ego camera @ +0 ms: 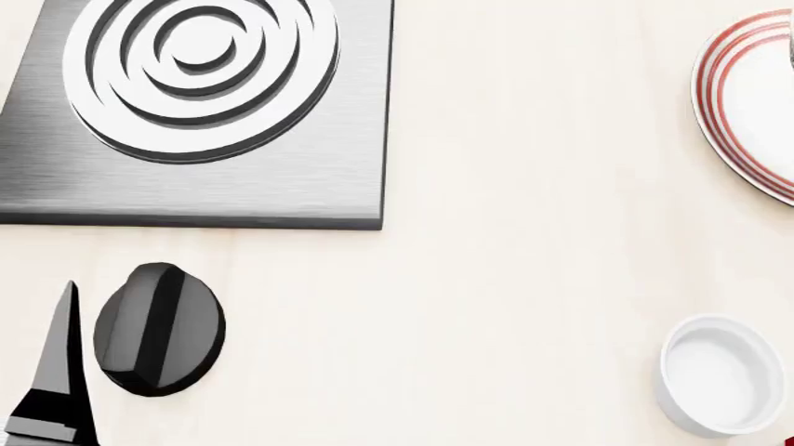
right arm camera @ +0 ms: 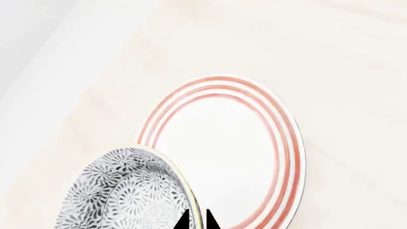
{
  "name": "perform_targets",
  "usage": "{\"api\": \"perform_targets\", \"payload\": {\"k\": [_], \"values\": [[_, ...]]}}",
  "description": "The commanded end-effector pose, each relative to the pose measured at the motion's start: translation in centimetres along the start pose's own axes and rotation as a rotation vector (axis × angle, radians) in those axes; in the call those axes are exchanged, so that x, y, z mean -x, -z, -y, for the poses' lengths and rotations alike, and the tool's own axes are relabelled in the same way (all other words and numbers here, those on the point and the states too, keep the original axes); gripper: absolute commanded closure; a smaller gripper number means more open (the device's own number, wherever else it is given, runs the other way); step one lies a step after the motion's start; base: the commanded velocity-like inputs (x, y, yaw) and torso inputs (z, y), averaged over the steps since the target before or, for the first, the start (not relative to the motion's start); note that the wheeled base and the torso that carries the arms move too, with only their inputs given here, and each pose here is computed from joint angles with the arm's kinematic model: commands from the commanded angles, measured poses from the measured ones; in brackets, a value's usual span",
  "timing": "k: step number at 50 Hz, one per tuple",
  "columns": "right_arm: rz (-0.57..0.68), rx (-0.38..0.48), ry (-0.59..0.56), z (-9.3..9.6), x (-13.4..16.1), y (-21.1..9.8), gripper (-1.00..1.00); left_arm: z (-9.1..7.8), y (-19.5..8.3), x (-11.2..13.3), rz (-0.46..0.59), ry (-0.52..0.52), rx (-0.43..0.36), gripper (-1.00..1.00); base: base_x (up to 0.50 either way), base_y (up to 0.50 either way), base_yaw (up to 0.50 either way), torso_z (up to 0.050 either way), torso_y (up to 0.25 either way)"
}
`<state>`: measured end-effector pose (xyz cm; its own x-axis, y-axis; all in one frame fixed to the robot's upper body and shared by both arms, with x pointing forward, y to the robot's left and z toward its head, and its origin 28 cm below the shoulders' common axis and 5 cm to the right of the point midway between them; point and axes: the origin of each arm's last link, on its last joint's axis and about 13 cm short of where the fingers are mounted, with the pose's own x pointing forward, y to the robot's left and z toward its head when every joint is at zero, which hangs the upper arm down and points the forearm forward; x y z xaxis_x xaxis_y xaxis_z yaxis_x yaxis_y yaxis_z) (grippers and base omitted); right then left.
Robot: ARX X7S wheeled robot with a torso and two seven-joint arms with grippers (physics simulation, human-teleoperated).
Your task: Pick the akita bowl next to the ramekin and place it on the plate.
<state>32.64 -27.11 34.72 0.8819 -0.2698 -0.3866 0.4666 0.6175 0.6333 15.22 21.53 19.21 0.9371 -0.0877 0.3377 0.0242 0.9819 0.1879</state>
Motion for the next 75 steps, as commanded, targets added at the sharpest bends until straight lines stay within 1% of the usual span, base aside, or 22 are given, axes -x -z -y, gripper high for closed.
{"api": "perform_targets", "payload": {"k": [1,7,27,44,60,72,75], "values": [[0.011,-0.024,-0.017,0.0,-0.3,-0.3,1.00,0.0,-0.1,0.0,0.001,0.003,-0.002,-1.00,0.00,0.00,0.00,0.000,0.000],[0.033,-0.017,-0.028,-0.6,-0.4,-0.7,1.00,0.0,0.0,0.0,-0.001,0.003,-0.001,-1.00,0.00,0.00,0.00,0.000,0.000],[0.037,-0.018,-0.040,-1.4,-1.8,-0.4,1.00,0.1,0.1,0.1,-0.004,0.007,-0.001,-1.00,0.00,0.00,0.00,0.001,0.000],[0.036,0.014,-0.050,-2.2,-2.2,-0.2,1.00,0.1,0.1,0.1,-0.006,0.006,-0.003,-1.00,0.00,0.00,0.00,0.000,0.001],[0.051,0.016,-0.032,-2.5,-2.9,0.1,1.00,0.0,0.3,0.1,-0.009,0.003,-0.001,-1.00,0.00,0.00,0.00,0.000,0.001],[0.069,-0.011,-0.011,-2.0,-3.2,0.4,1.00,0.0,0.3,0.1,-0.009,0.003,0.000,-1.00,0.00,0.00,0.00,0.000,0.000],[0.070,-0.005,-0.005,-2.0,-3.3,0.4,1.00,0.0,0.4,0.1,-0.011,0.003,-0.001,-1.00,0.00,0.00,0.00,0.000,0.000]]}}
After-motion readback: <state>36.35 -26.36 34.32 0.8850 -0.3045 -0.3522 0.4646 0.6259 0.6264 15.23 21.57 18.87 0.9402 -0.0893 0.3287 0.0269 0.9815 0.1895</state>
